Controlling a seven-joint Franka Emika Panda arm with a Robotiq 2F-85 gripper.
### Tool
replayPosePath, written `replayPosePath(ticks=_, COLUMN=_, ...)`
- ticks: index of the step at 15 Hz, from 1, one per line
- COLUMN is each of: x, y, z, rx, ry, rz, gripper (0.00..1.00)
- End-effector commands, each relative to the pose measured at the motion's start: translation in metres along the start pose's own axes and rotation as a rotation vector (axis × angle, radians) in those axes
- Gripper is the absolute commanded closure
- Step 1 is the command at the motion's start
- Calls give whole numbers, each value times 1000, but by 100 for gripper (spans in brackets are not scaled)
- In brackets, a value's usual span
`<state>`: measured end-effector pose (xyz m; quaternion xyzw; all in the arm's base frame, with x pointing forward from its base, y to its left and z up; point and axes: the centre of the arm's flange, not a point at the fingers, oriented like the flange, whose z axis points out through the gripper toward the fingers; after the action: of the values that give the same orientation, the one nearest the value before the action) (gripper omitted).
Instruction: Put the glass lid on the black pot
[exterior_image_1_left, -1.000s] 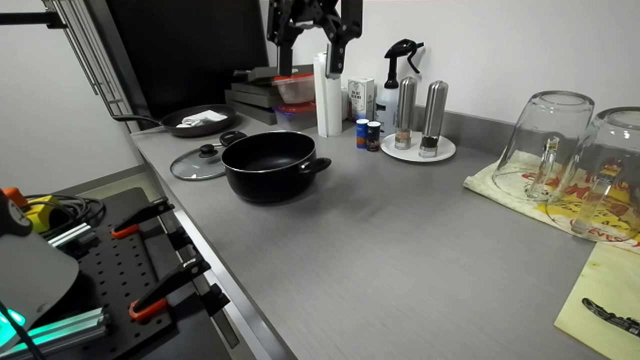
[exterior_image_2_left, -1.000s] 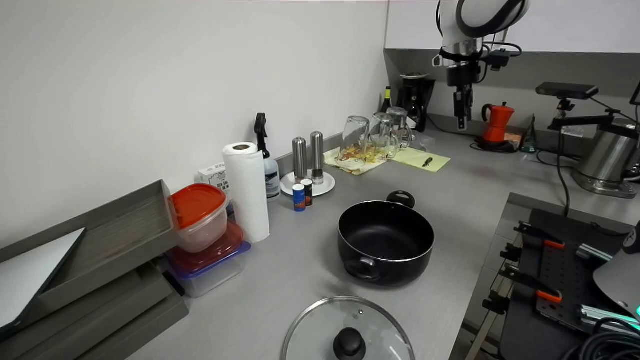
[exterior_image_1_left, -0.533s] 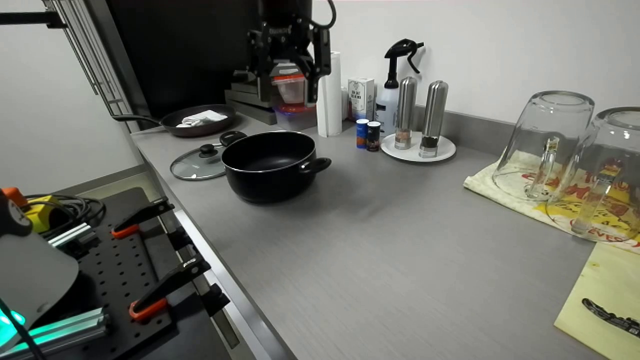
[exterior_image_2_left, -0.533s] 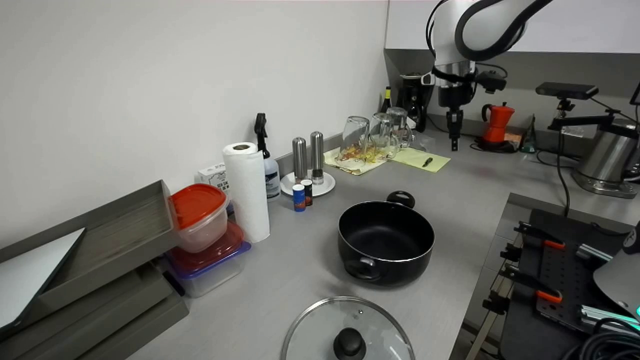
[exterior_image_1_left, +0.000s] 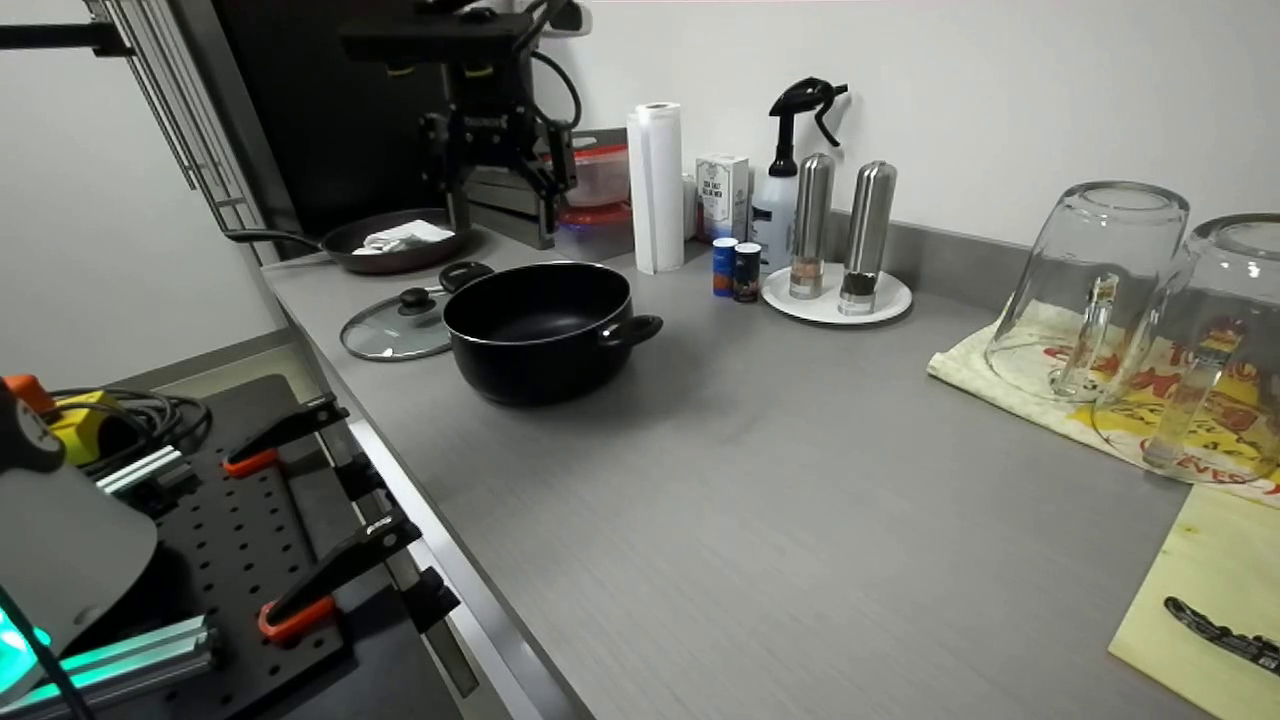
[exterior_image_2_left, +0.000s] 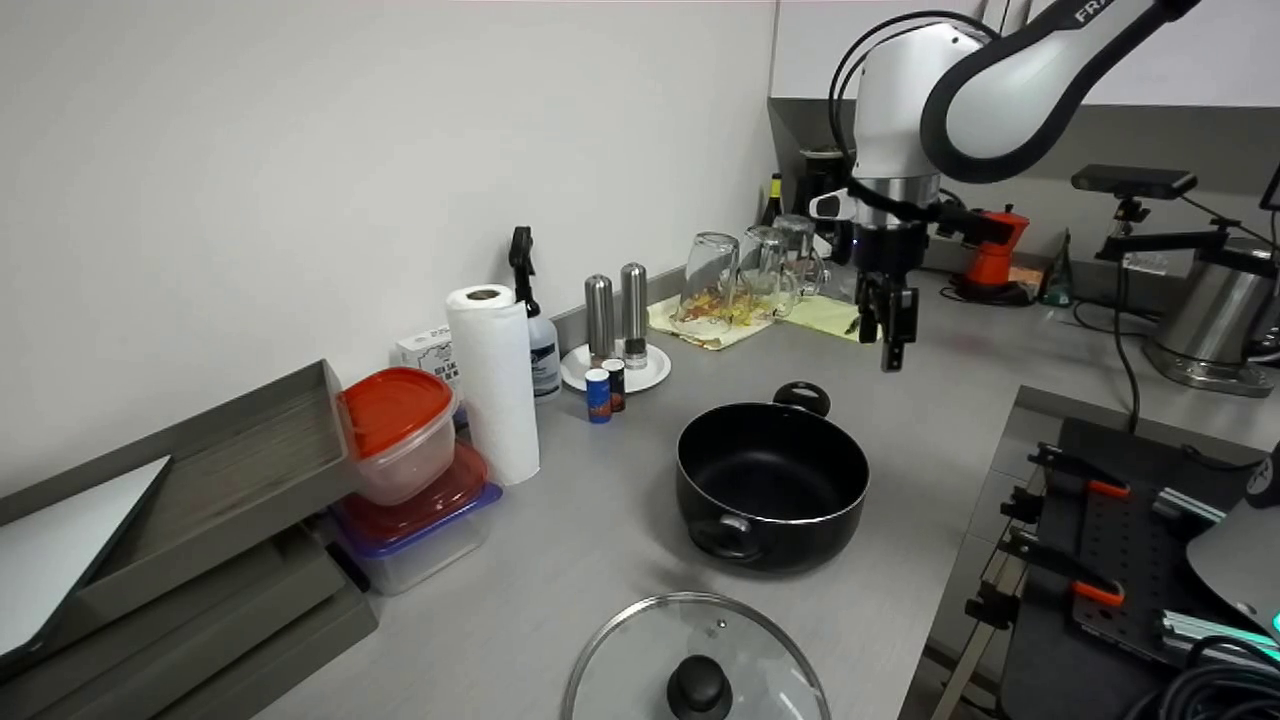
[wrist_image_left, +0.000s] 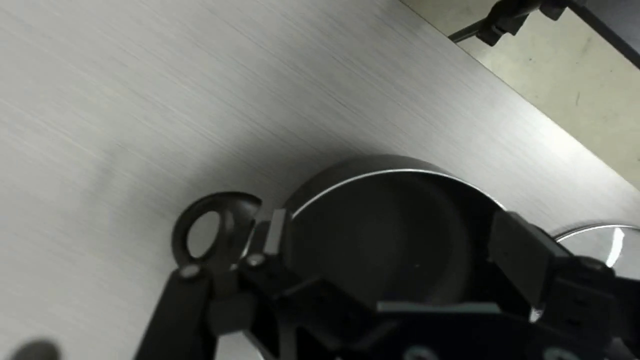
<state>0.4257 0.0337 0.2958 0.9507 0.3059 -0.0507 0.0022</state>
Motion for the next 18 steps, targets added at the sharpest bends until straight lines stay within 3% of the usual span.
replayPosePath(ticks=1, x=27, y=-47, z=14, rx=-3, ry=45, rz=-183, gripper=0)
replayPosePath(ticks=6, x=73, y=-115, z=41, rx=-44, ry=68, rz=-410, gripper=0)
replayPosePath(ticks=18, x=146, y=-249, z=85, rx=0, ry=148, rz=-875, gripper=0)
